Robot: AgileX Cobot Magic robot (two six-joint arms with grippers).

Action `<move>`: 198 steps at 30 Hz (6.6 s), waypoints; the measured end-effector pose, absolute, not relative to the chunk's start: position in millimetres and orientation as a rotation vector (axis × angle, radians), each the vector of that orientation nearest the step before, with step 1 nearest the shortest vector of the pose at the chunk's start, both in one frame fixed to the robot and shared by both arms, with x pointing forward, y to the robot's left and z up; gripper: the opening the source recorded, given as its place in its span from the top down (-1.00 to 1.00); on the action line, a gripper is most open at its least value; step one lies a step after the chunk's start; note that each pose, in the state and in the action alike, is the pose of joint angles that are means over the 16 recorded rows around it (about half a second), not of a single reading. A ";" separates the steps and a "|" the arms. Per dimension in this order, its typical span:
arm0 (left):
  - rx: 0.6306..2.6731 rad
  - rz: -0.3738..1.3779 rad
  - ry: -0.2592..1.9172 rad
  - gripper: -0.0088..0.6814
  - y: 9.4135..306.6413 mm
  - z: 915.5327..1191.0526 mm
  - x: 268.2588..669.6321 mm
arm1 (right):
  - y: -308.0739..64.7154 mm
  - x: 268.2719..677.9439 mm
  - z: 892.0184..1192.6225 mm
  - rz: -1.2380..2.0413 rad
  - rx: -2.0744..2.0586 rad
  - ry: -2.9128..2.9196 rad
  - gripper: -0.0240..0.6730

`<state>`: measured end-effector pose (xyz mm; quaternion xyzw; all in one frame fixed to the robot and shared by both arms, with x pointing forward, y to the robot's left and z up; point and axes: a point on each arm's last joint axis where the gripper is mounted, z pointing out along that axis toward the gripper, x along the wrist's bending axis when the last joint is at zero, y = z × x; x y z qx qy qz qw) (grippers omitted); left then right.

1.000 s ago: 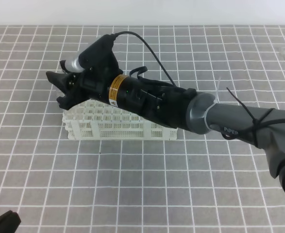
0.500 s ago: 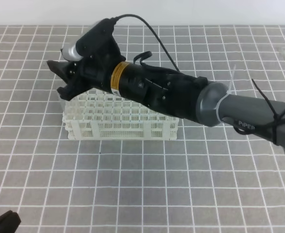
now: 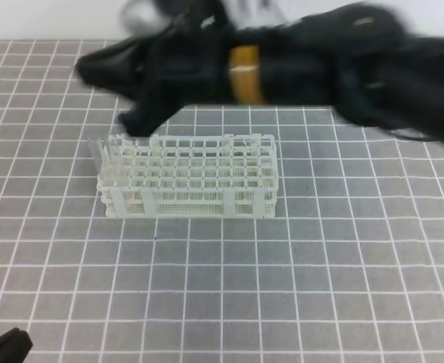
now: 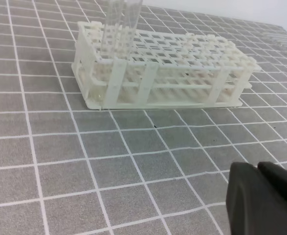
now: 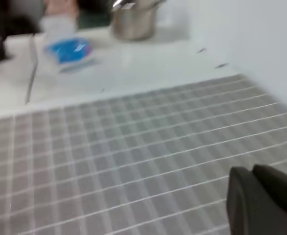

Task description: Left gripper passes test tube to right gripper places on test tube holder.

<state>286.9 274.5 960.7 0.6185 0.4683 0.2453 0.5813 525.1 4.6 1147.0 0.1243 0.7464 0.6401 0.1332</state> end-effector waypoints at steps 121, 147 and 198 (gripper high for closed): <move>1.464 0.576 1.108 0.98 275.1 958.3 286.8 | -289.2 290.7 959.1 1.181 1.278 1.498 0.97; 1.341 1.032 1.395 0.98 300.5 958.3 292.4 | -289.2 290.8 959.4 1.183 1.277 1.495 0.97; 1.318 0.991 1.425 0.98 299.9 956.6 291.9 | -289.2 290.8 959.4 1.186 1.280 1.493 0.97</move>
